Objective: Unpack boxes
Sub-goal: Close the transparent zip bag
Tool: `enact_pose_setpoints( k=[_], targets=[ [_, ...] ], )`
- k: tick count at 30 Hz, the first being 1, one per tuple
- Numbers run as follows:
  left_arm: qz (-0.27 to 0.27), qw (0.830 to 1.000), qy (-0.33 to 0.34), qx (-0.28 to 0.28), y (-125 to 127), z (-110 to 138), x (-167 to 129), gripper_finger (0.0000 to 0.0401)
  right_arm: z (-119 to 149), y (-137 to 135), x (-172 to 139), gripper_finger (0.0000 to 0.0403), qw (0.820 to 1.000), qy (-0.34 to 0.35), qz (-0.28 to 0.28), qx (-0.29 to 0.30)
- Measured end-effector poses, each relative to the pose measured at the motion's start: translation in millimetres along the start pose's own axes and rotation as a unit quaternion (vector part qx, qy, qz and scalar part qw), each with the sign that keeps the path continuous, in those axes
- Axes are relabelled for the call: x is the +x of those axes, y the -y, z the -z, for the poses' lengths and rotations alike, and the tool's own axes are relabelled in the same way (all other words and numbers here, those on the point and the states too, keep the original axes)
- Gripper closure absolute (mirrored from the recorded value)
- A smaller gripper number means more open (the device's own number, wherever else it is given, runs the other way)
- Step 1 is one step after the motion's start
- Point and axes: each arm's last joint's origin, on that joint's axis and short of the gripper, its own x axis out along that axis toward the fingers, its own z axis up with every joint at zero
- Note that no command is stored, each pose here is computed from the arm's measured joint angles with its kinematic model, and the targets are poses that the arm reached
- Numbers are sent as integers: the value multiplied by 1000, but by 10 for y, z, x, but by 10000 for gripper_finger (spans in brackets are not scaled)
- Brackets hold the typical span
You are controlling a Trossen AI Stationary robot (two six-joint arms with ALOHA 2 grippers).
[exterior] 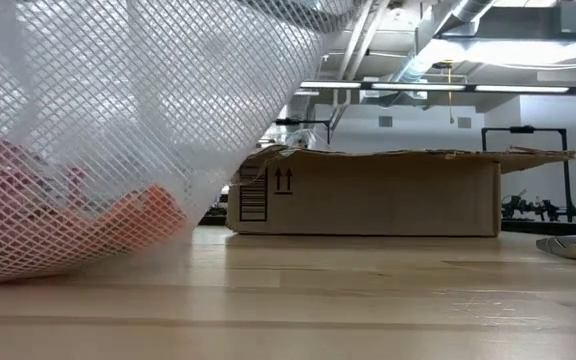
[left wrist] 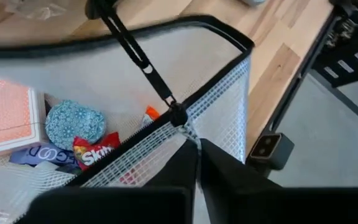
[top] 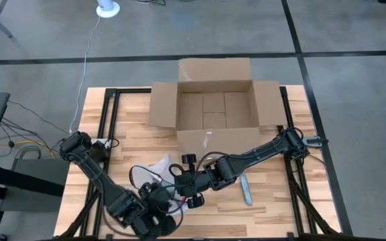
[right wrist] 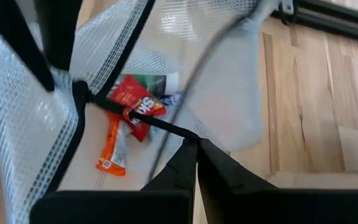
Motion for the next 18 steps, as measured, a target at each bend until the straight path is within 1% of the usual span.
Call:
enact_pose_setpoints(
  k=[3,8,12,14,16,18],
  targets=[
    [10,1000,18,16,33,115,-186,401,-34,-93,-30,403,999,21,-18,-27],
    [12,996,75,39,36,244,-471,401,-116,-195,-76,403,996,66,-30,-52],
    [15,993,107,56,25,335,-595,401,-207,-164,-159,403,993,88,-28,-71],
    [21,990,125,62,26,384,-639,401,-240,-117,-183,403,993,93,-25,-71],
    [26,987,140,69,27,426,-677,401,-249,-50,-201,403,994,84,-23,-73],
    [32,983,162,78,30,466,-717,401,-239,43,-189,403,994,70,-15,-88]
  ],
)
